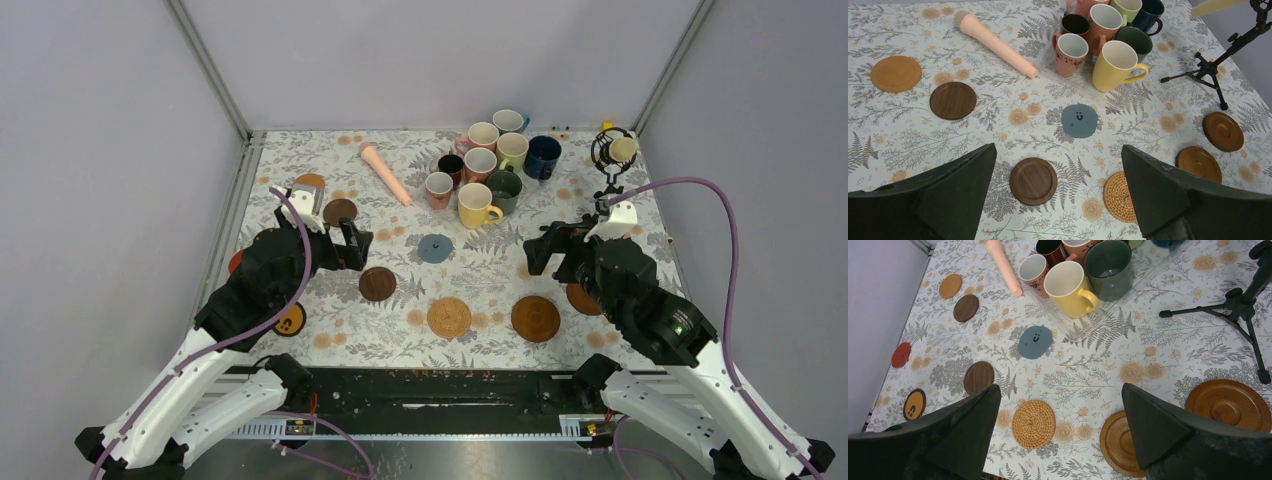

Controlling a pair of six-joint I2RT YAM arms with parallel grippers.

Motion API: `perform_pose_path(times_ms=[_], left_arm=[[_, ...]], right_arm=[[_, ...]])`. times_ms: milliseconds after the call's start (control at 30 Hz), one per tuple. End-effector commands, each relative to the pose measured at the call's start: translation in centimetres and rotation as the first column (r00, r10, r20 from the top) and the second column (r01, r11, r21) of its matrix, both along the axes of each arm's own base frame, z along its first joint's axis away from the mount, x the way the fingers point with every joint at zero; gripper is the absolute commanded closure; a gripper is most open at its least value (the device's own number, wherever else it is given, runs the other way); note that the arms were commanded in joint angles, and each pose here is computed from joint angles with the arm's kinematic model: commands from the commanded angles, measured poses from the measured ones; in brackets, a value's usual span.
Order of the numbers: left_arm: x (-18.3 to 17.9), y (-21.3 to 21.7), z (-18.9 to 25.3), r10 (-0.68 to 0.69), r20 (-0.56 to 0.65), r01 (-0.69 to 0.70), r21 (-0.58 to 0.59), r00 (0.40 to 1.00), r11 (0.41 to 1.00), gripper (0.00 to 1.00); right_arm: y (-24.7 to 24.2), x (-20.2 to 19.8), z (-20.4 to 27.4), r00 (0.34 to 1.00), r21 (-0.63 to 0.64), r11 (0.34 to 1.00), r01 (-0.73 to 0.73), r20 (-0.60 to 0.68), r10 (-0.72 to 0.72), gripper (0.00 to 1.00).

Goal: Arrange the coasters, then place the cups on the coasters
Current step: Move the coaster to the center of the board.

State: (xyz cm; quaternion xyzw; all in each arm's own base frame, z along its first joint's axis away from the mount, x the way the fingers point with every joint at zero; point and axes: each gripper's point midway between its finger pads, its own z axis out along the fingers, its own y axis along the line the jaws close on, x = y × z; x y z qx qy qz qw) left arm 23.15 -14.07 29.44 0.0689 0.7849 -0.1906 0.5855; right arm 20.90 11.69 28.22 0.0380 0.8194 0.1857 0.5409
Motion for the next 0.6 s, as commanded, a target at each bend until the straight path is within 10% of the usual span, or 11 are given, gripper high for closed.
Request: perform_pose_path(times_ms=[0, 567], left_arm=[[0.3, -0.1, 1.9, 0.012, 0.049, -0.01, -0.043, 0.999, 0.999, 0.01], [1.9, 1.2, 0.2, 0.152, 0.003, -0.152, -0.034, 0.988, 0.988, 0.01]], right_arm=[[-0.1, 0.4, 1.4, 0.999, 0.044, 0.998, 0.033, 0.042, -0.035, 0.0], [0.3, -0.3, 1.0, 0.998, 0.115, 0.993, 0.003, 0.055, -0.01, 0.01]])
